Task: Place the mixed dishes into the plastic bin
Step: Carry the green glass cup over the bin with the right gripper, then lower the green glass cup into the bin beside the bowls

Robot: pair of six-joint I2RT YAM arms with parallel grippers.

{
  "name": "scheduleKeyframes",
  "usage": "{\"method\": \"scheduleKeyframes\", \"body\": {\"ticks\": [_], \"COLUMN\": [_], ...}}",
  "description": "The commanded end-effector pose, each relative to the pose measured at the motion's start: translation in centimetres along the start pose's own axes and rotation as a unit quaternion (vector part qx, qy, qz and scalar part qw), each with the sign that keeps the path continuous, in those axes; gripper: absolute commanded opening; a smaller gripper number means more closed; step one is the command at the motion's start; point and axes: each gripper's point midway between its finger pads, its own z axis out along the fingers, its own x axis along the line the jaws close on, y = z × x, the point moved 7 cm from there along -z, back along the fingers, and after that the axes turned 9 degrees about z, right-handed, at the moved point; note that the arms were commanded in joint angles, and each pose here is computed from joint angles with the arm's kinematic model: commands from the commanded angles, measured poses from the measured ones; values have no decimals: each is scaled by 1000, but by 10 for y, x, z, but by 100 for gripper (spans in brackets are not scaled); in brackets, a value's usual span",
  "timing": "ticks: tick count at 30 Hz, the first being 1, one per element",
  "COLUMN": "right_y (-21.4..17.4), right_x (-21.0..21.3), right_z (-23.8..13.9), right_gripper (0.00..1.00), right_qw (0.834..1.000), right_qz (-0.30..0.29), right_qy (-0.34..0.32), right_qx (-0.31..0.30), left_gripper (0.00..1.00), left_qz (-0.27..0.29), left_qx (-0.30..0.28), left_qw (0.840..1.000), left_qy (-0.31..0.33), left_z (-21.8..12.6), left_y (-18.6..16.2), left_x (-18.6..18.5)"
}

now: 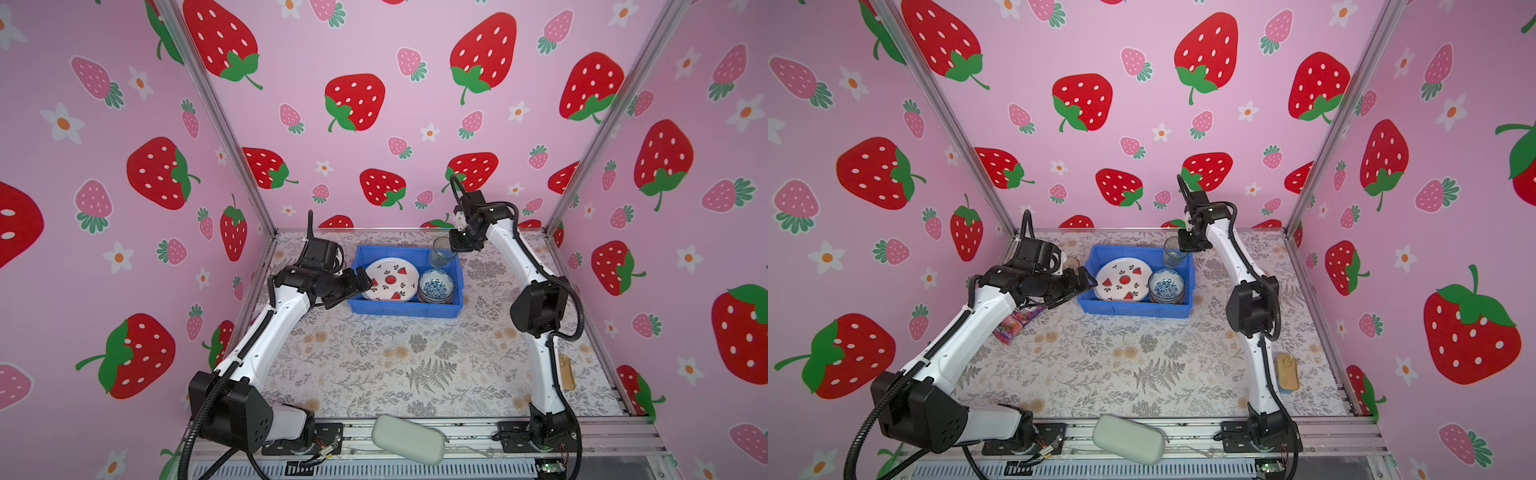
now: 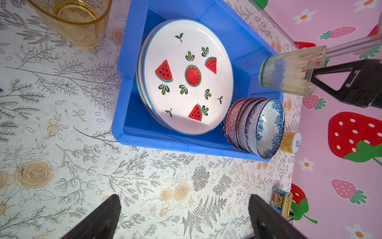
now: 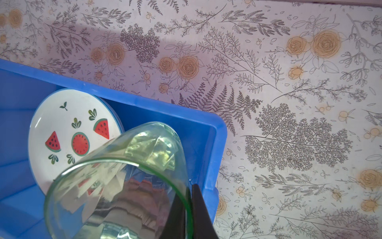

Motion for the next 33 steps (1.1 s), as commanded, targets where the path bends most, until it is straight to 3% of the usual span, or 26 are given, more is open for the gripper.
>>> {"method": "scheduleKeyframes", "body": {"ticks": [1, 19, 33], "right_y": [-1, -14, -18], "right_x": [2, 4, 2], "right_z": [11, 51, 58], "right_gripper": [7, 8, 20], "right_qw": [1000, 998, 997], "right_qz": [1, -12, -15], "right_qy": [-10, -50, -67], "right_qx": [-1, 25, 30], "left_gripper": [99, 99, 99], "left_qz": [1, -4, -7], "left_qx": [3, 8, 9], "left_qw": [1000, 1000, 1000], "left_qy": [1, 3, 3], "left_z": [-4, 0, -2], "left_y": [-3, -4, -5], "left_x": [2, 7, 10]}}
